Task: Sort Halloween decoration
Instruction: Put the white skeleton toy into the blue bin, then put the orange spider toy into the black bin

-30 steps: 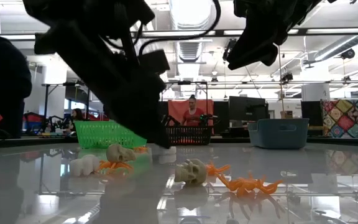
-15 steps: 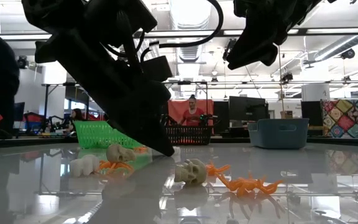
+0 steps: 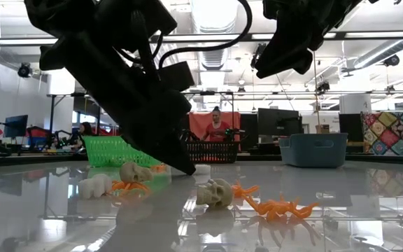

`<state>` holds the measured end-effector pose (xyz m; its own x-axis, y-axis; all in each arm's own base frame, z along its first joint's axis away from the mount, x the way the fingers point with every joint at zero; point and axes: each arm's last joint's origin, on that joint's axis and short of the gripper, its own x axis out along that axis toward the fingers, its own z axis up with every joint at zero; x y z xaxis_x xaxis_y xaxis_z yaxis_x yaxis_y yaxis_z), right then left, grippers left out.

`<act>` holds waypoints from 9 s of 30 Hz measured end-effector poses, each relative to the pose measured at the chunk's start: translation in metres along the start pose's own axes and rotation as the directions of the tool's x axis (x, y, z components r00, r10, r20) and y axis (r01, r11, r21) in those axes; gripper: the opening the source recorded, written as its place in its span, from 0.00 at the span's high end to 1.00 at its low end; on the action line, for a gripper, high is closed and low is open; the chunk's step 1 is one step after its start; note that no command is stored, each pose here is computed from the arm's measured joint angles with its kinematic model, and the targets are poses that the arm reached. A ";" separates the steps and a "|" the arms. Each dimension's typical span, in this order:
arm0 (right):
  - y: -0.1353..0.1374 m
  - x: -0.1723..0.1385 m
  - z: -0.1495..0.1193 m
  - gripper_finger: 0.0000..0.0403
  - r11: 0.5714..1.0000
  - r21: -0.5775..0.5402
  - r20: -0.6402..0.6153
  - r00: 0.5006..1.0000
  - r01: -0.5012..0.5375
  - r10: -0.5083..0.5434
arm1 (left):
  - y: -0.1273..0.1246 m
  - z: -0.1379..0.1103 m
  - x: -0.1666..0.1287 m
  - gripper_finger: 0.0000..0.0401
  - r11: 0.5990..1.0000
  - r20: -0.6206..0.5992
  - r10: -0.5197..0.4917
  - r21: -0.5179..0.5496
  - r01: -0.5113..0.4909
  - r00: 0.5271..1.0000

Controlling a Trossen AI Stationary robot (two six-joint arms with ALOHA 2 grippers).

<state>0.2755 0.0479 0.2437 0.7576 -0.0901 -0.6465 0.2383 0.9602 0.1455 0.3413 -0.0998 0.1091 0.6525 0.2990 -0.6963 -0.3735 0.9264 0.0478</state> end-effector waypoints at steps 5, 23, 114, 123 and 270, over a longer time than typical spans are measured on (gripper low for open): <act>0.000 0.000 0.000 0.69 1.000 -0.001 0.001 1.000 -0.001 0.001 | 0.001 0.014 -0.012 0.98 0.999 0.060 -0.029 0.027 0.027 0.998; 0.014 -0.080 0.005 0.69 0.976 -0.126 0.180 0.963 -0.179 0.200 | 0.024 0.081 -0.028 0.98 0.979 0.426 -0.156 0.189 0.082 0.891; 0.031 -0.034 -0.076 0.70 0.956 -0.210 -0.061 0.978 -0.206 0.197 | 0.072 0.111 -0.094 0.77 0.936 0.504 -0.326 0.293 0.196 0.800; 0.052 -0.024 -0.114 0.73 0.913 -0.145 -0.345 0.884 -0.382 0.315 | 0.058 0.102 -0.126 0.77 0.912 0.530 -0.409 0.265 0.313 0.743; 0.042 0.012 -0.188 0.39 0.845 -0.423 -0.139 0.945 -0.326 0.295 | 0.046 0.102 -0.120 0.77 0.901 0.575 -0.431 0.232 0.366 0.696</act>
<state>0.1808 0.1372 0.1012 0.7021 0.2349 -0.6722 -0.3028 0.9529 0.0168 0.3134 -0.0699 0.2683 0.9938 -0.0596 -0.0938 0.0555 0.9974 -0.0455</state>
